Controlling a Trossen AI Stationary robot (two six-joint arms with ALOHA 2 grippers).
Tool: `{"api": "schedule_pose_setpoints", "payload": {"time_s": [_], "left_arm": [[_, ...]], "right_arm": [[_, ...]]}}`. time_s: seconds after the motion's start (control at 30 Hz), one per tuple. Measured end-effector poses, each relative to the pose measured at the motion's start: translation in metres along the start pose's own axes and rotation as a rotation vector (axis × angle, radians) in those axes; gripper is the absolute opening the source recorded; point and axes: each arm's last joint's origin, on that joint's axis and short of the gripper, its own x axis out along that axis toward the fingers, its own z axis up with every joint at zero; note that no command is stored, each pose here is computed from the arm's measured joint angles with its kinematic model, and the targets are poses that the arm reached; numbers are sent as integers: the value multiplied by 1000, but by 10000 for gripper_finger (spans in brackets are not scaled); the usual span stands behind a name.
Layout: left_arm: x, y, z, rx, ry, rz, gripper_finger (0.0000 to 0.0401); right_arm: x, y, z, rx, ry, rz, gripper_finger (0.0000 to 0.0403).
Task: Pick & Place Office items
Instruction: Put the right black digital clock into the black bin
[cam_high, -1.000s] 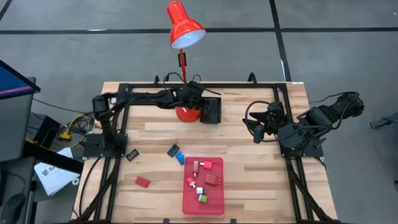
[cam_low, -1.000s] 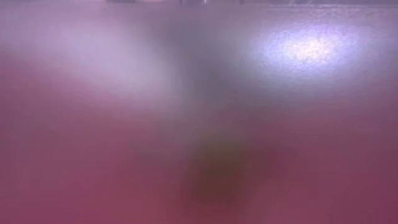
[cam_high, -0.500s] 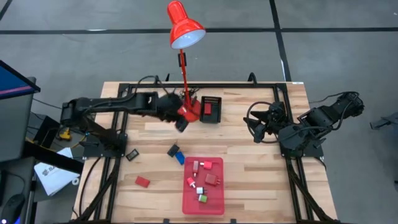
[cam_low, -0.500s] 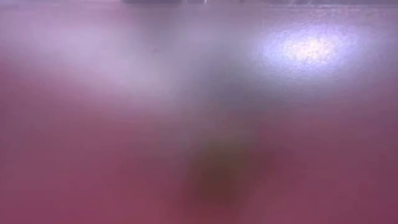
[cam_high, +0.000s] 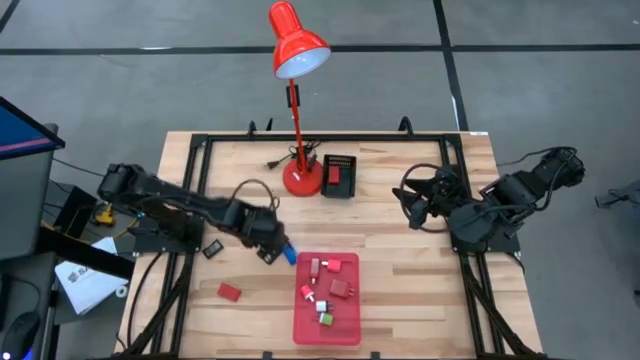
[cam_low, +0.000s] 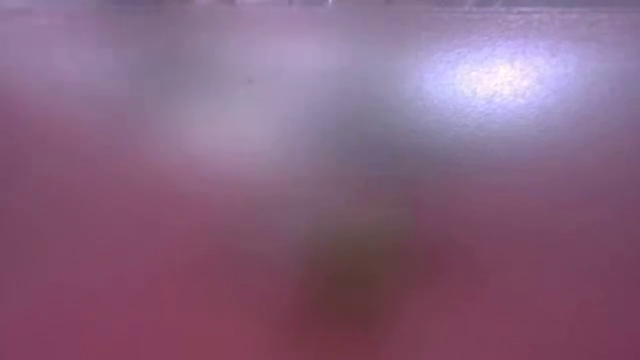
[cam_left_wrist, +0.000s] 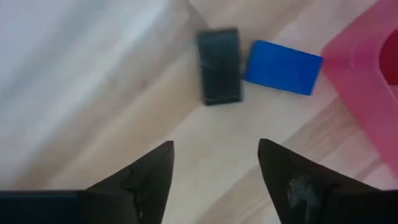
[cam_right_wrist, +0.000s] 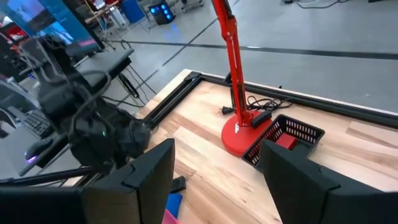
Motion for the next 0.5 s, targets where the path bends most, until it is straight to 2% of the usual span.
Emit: {"api": "schedule_pose_setpoints", "payload": {"time_s": [0.23,0.5], "left_arm": [[27,-5,-16,-91,-33,-96,283],[45,-1,-16,-96,-92,-75,313]], "right_arm": [[-2,1,-1,7,-7,4,229],[-2,1,-1,16,-8,5,229]]}}
